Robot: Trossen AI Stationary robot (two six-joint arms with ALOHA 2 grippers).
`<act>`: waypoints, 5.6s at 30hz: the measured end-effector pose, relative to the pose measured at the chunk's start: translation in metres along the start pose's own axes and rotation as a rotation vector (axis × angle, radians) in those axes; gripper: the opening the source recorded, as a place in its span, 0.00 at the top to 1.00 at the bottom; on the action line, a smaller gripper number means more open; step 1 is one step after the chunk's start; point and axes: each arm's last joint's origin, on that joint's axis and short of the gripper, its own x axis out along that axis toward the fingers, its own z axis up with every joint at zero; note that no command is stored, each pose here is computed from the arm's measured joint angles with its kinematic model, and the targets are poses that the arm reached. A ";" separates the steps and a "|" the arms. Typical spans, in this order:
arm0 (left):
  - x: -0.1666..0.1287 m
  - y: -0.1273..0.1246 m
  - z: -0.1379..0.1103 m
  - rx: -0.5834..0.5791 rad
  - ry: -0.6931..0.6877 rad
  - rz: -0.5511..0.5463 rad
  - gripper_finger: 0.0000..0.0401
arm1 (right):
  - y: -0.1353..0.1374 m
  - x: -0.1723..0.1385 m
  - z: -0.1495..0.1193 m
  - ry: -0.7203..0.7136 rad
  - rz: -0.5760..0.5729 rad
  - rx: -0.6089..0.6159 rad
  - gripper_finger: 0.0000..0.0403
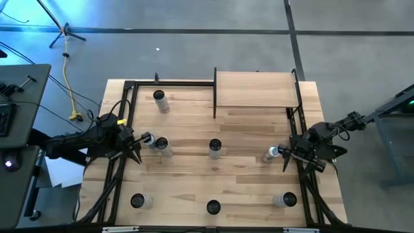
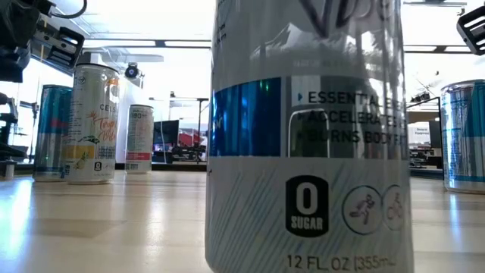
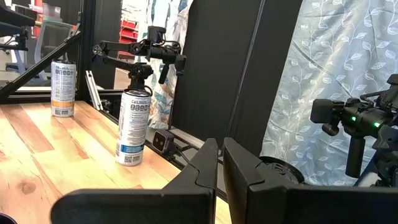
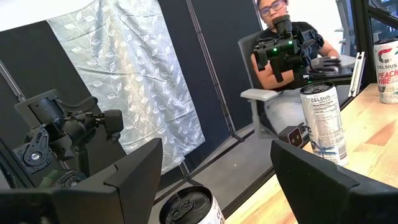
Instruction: Place canned beverage on shelf
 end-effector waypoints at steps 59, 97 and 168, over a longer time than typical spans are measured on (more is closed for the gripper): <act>0.000 0.000 0.000 0.000 0.000 0.000 0.99 | 0.000 0.000 0.000 0.000 0.000 0.000 0.29; 0.000 0.000 0.000 0.000 0.000 0.000 0.99 | -0.018 -0.011 0.016 -0.440 -0.783 0.033 0.29; 0.000 0.000 0.000 0.000 0.000 0.000 0.99 | -0.057 0.084 0.075 1.107 -1.401 0.772 0.29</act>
